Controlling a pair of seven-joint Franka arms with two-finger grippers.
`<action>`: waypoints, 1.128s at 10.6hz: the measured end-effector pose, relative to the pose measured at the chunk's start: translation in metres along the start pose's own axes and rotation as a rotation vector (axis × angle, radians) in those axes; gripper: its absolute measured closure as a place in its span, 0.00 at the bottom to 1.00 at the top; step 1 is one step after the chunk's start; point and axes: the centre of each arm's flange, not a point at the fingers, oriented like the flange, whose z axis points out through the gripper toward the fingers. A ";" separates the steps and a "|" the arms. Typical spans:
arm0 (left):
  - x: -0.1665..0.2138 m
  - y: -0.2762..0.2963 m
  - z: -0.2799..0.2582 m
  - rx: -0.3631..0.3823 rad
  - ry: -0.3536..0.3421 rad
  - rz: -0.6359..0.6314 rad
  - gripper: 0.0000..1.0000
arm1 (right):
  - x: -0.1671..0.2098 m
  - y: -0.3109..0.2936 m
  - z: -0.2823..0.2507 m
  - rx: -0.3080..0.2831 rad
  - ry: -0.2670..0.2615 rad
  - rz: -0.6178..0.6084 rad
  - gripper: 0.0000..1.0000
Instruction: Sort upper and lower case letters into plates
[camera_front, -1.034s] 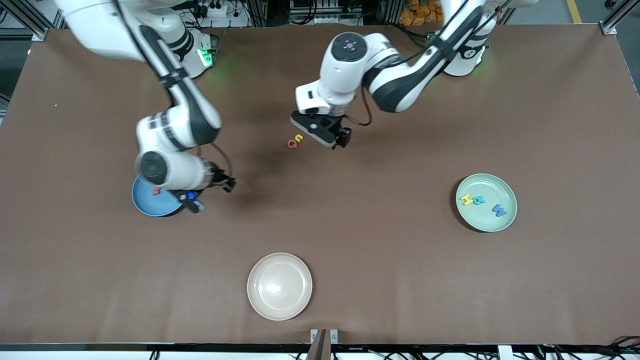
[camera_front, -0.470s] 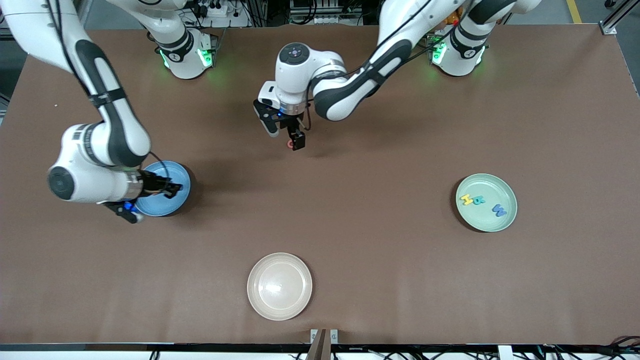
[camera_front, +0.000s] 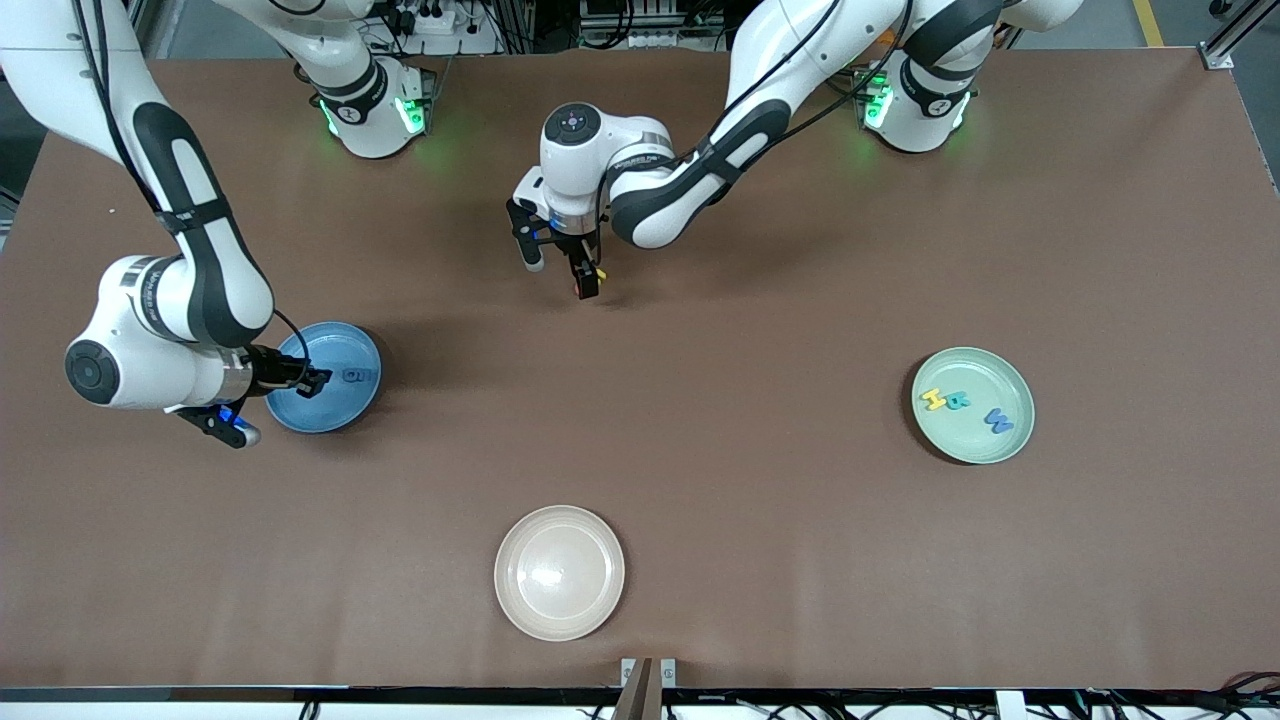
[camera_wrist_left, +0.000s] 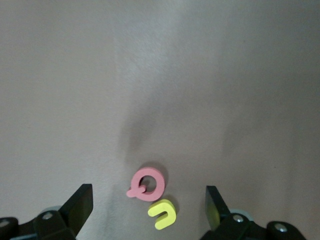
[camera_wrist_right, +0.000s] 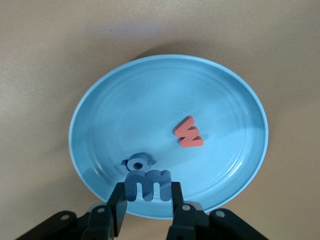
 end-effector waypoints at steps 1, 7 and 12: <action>-0.001 0.000 0.007 0.000 -0.008 0.010 0.02 | 0.002 0.003 0.003 -0.001 -0.005 0.004 0.59; 0.001 0.000 0.030 0.006 -0.025 0.022 0.05 | 0.012 0.023 0.011 0.009 -0.018 0.021 0.26; 0.002 -0.002 0.034 0.010 -0.026 0.031 0.33 | 0.003 -0.005 0.006 0.002 -0.006 0.019 0.00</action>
